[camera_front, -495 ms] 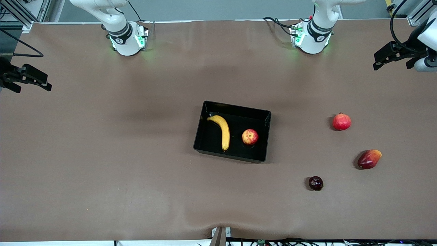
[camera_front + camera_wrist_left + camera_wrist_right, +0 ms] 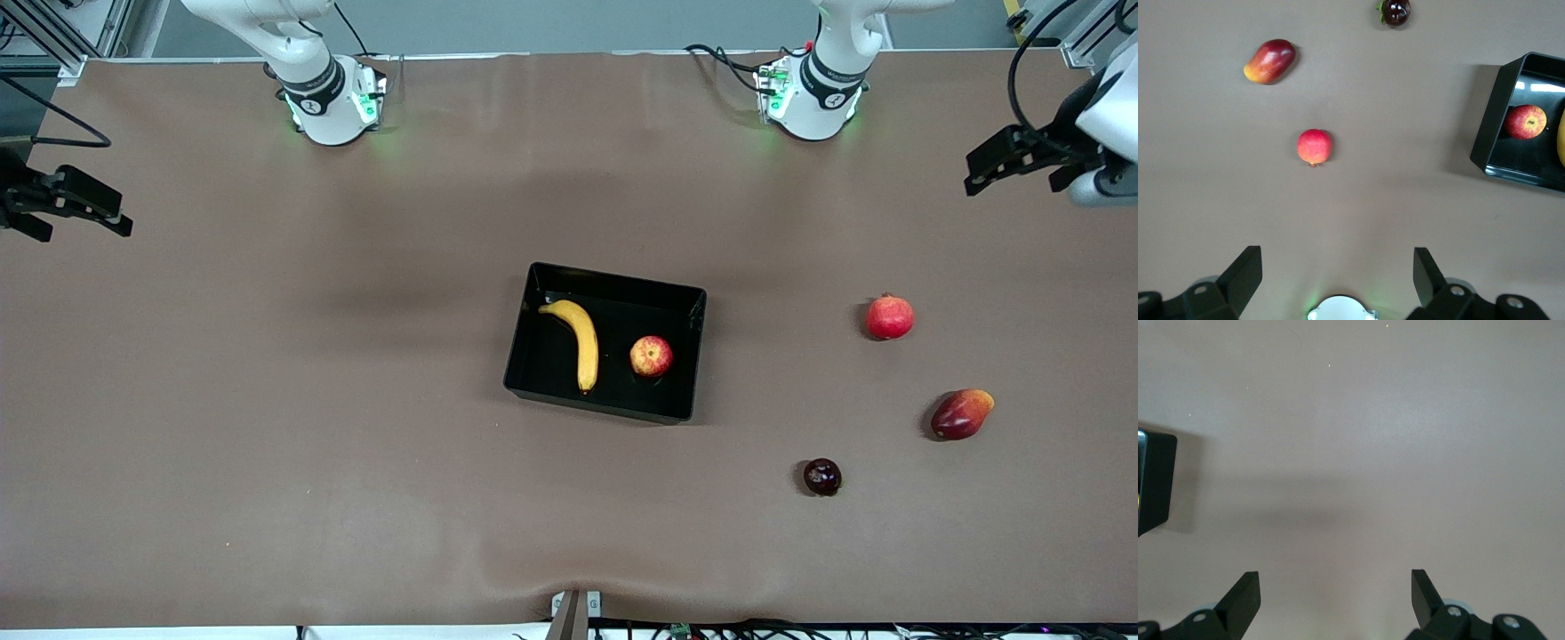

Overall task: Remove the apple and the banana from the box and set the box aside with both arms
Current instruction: 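Move the left gripper into the black box toward the red-yellow apple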

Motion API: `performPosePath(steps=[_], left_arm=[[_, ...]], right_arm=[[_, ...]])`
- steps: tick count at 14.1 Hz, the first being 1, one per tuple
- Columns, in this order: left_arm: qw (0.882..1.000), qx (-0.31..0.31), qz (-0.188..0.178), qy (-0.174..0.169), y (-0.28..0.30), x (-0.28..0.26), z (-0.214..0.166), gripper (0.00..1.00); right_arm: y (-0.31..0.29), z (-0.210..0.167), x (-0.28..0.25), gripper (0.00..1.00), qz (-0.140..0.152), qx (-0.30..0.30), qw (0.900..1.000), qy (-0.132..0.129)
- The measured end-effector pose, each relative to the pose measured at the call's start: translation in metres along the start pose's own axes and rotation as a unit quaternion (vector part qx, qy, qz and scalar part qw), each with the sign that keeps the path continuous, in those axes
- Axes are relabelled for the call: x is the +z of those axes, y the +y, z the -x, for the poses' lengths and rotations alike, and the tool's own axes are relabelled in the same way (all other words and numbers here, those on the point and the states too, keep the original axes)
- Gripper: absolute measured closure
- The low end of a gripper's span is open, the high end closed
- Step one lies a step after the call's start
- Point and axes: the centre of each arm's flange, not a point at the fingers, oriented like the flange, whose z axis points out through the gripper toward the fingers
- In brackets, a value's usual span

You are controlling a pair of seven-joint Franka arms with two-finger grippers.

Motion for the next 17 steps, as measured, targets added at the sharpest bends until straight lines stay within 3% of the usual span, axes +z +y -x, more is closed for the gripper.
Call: performPosePath(steps=[2,9,17], left_arm=[[1.0,-0.013,-0.004,-0.019,0.039,0.031,-0.02,0.0],[0.993,-0.118,0.018,-0.01,0.187,0.146,-0.075,0.0],[0.955,-0.289,0.059,-0.004,0.307,0.274,-0.09,0.0]], right_arm=[[0.0,0.0,0.0,0.0,0.0,0.0,1.0,0.0],[0.0,0.0,0.0,0.0,0.0,0.0,1.0,0.0],[0.0,0.0,0.0,0.0,0.0,0.0,1.0,0.0]])
